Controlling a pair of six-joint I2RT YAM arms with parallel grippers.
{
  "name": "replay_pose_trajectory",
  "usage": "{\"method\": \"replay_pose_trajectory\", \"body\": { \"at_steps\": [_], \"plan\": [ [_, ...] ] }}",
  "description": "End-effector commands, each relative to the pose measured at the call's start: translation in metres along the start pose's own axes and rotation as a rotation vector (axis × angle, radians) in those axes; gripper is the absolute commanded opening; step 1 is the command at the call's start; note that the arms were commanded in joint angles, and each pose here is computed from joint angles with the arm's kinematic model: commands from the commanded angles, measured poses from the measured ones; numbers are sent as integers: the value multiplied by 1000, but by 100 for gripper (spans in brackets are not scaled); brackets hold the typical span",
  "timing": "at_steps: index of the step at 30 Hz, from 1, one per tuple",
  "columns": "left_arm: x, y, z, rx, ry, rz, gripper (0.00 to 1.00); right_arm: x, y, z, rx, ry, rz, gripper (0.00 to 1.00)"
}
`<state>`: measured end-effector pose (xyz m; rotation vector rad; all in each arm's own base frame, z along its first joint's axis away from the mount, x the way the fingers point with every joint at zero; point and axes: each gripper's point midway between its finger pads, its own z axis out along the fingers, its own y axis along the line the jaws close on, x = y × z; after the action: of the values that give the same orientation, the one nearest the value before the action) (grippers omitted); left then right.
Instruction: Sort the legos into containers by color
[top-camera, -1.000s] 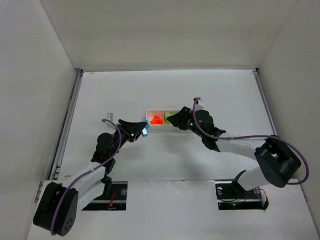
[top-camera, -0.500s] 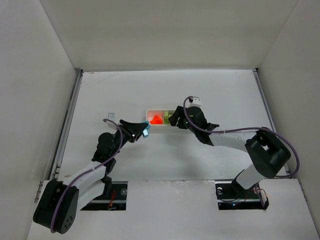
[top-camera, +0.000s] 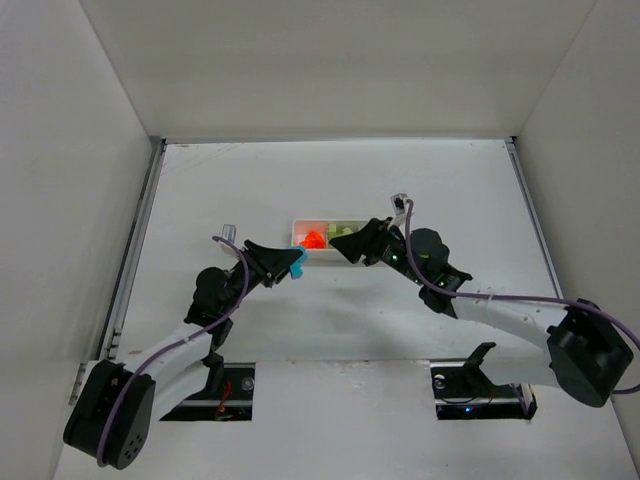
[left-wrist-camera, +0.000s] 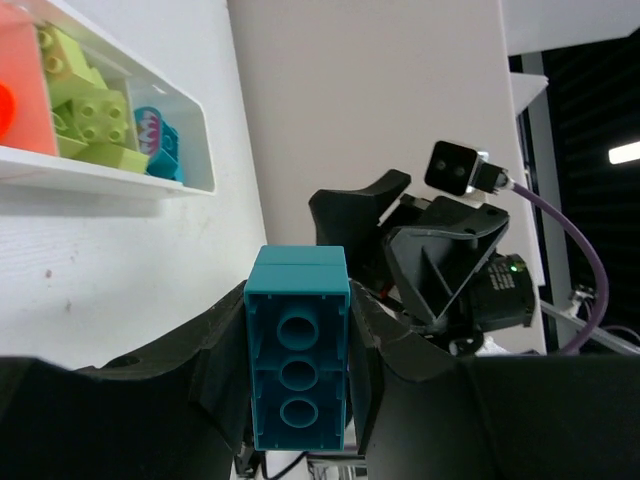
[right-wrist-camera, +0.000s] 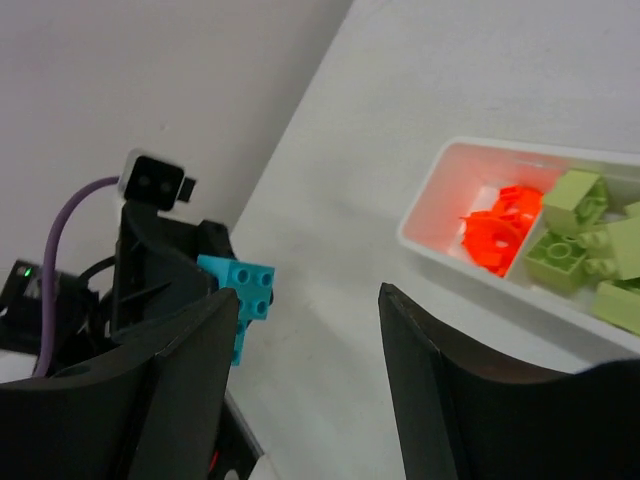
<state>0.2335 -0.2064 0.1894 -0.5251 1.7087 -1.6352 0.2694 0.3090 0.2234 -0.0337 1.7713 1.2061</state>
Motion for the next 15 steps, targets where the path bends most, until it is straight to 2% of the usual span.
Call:
{"method": "replay_pose_trajectory", "body": {
  "at_steps": [1, 4, 6, 9, 13, 15],
  "plan": [
    [10, -48, -6, 173, 59, 27, 19, 1, 47, -11, -237, 16, -25, 64],
    [21, -63, -12, 225, 113, 4, 19, 0, 58, -14, -276, 29, -5, 57],
    [30, -69, -17, 250, 153, -7, 19, 1, 70, -19, -330, 45, -15, 57],
    [37, -72, -24, 266, 177, -50, 20, 7, 86, -33, -405, 43, -84, 61],
    [35, -71, -24, 240, 175, -165, 20, 16, 87, -40, -416, 59, -147, 69],
    [38, -65, -22, 205, 196, -234, 20, 22, 86, -45, -423, 37, -261, 71]
  ]
}}
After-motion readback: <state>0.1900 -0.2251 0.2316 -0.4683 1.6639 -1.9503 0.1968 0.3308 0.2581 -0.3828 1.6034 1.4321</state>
